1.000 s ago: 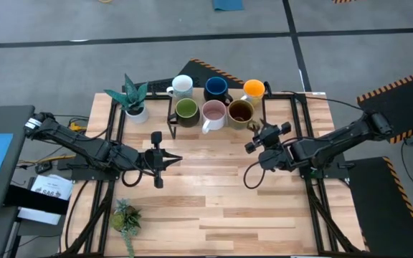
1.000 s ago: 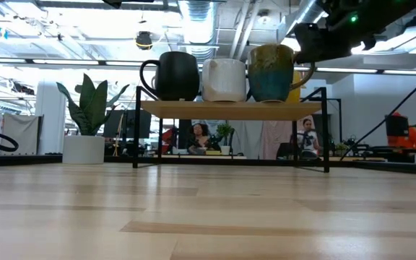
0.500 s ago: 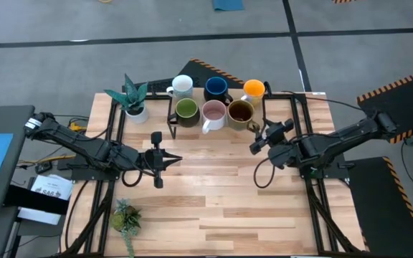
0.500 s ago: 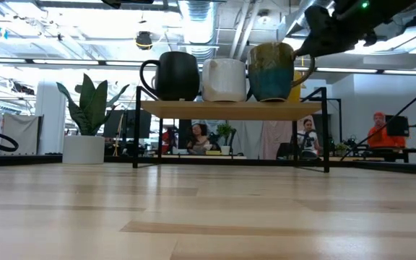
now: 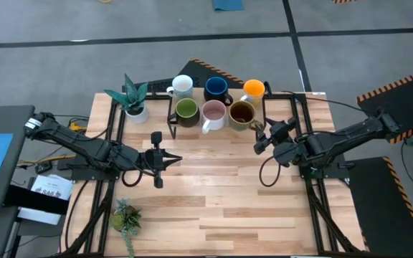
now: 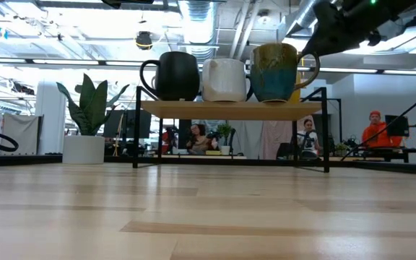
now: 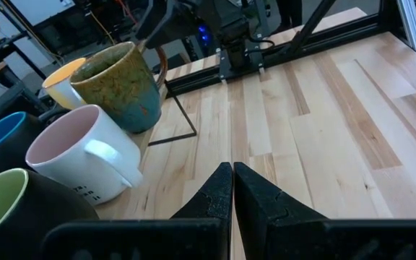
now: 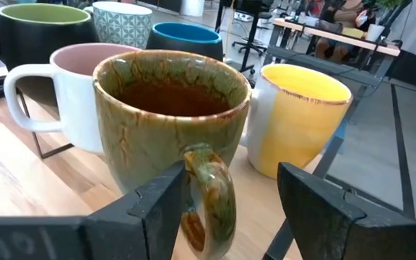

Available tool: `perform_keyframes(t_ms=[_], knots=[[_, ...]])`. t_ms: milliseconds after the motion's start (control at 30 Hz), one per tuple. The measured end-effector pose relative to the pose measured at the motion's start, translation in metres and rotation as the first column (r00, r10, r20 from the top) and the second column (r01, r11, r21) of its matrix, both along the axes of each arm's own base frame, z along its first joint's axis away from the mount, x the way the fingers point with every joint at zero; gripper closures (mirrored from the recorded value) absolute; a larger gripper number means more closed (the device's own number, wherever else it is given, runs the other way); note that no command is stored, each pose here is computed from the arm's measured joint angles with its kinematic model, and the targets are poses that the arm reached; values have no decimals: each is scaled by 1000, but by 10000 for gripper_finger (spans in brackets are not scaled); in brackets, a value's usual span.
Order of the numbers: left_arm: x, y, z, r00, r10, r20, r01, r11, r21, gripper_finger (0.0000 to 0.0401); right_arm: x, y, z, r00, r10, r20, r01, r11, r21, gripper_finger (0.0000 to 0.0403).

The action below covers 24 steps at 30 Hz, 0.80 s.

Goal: Place coffee mugs
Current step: Put the brown mug on the shelf

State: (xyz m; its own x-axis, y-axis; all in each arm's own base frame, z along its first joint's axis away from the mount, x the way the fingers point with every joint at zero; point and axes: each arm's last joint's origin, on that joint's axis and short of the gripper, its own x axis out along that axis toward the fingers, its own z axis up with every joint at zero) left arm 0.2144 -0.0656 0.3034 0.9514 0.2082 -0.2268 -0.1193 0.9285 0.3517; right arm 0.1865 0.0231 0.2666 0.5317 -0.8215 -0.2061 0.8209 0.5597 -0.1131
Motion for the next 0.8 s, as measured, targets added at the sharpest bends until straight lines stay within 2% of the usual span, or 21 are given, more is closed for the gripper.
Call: perform_keyframes(t_ms=[800], knots=[[0, 0, 0, 1000, 0, 0, 0, 1000, 0, 401, -4, -5, -7, 995, -27, -100, 24, 999, -30, 157]])
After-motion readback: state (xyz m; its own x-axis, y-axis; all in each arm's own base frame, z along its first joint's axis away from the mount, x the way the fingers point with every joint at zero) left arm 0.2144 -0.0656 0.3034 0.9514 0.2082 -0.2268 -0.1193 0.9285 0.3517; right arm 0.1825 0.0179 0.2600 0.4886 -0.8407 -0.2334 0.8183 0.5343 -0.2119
